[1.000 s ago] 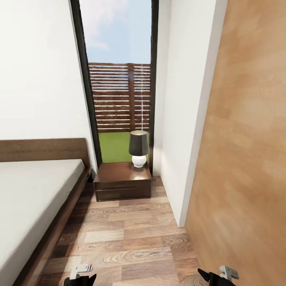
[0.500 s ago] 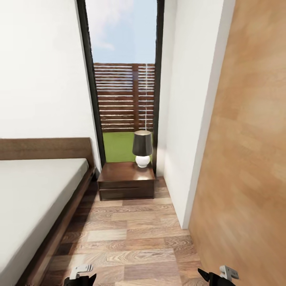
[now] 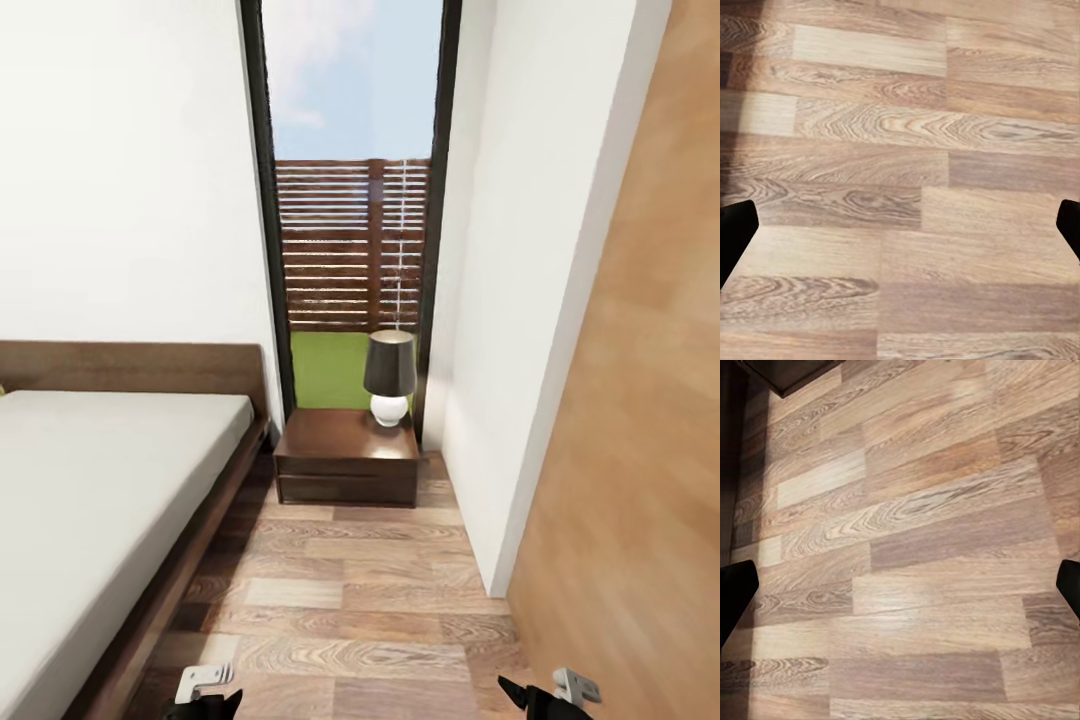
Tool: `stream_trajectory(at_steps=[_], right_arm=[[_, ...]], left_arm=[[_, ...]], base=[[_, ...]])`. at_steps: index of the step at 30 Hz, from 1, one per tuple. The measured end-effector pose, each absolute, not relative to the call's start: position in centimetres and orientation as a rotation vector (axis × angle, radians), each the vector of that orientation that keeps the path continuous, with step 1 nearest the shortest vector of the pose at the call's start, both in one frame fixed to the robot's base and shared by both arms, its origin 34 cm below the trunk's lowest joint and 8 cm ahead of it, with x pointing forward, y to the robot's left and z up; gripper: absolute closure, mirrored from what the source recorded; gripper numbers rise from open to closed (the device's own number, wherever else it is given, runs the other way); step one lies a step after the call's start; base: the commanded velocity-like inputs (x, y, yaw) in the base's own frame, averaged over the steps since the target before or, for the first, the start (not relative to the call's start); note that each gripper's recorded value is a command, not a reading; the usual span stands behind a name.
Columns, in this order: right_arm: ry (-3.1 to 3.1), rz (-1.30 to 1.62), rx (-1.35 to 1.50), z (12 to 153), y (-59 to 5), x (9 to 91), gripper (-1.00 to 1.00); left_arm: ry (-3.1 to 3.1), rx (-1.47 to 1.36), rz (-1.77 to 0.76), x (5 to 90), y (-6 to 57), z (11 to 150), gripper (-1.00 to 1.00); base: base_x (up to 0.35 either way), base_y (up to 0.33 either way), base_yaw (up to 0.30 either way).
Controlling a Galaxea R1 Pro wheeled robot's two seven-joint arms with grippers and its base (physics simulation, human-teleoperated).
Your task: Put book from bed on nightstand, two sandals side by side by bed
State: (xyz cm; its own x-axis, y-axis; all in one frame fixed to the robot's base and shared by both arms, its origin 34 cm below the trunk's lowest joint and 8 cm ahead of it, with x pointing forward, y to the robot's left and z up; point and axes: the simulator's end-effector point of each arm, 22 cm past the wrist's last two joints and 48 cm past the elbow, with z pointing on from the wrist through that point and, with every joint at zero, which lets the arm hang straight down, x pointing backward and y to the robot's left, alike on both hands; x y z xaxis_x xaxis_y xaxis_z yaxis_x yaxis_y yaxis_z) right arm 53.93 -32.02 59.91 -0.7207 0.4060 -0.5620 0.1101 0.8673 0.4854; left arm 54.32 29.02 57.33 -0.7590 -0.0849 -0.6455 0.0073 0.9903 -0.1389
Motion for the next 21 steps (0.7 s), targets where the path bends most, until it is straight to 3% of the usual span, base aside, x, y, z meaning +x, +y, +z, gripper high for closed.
stream_trajectory(at_steps=[21], right_arm=[[2.343, 0.557, 0.371, 59.91, -32.01, 53.93, -1.00]], left_arm=[[2.427, -0.054, -0.173, 54.31, 29.01, 57.33, -1.00]], base=[[0.315, -0.027, 0.002]])
